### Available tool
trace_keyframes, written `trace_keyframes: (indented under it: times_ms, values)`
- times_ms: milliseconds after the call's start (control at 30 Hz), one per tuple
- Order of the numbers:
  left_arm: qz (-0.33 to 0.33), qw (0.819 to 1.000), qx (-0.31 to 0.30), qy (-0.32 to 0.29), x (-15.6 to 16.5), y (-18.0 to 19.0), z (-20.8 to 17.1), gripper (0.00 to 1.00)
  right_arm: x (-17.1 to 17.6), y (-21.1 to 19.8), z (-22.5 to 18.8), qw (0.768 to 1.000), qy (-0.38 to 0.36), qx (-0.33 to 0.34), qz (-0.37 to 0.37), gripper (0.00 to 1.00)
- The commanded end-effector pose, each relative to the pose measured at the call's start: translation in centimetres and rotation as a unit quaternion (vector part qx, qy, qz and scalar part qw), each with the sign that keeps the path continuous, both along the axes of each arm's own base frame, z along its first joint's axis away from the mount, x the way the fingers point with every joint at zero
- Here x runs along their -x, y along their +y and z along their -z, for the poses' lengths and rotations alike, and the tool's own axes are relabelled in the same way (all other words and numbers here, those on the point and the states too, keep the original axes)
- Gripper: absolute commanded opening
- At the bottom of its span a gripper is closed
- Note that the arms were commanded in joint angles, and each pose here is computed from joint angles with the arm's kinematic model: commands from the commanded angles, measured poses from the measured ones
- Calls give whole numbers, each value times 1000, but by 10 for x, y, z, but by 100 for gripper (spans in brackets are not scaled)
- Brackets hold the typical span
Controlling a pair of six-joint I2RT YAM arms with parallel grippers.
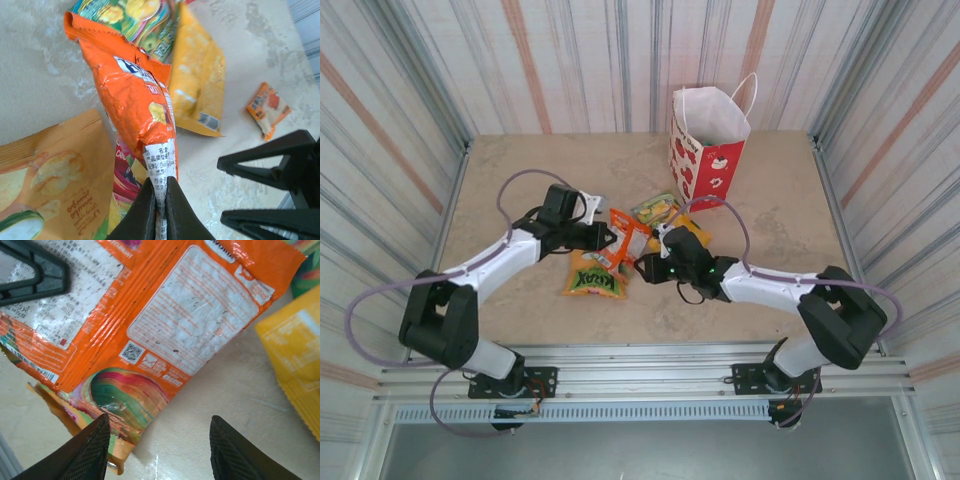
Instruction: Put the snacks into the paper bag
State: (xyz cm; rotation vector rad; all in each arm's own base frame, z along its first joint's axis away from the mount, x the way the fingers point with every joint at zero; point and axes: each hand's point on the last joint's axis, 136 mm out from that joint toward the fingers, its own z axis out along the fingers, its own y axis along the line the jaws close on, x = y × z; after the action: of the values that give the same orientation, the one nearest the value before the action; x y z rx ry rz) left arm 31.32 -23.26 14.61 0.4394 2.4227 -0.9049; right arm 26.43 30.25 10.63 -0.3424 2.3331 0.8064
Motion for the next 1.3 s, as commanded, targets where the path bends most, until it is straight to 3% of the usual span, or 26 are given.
trace_keyframes:
  times_ms: [0,267,500,833,1267]
  values:
    - [38,996,30,-78,10,-4,-39,0,-4,-14,-16,999,-40,-3,6,56]
    - [88,965,96,-226,39,-5,-98,0,0,-37,-49,996,-72,-49,5,63]
    - [137,926,168,-307,64,-13,-131,0,17,-49,-80,982,-165,-73,-50,70]
    - [204,879,235,-361,88,-30,-156,0,22,-77,-118,966,-207,-142,-56,78]
    - [260,851,258,-376,108,-54,-172,0,36,-81,-148,943,-232,-208,-118,82]
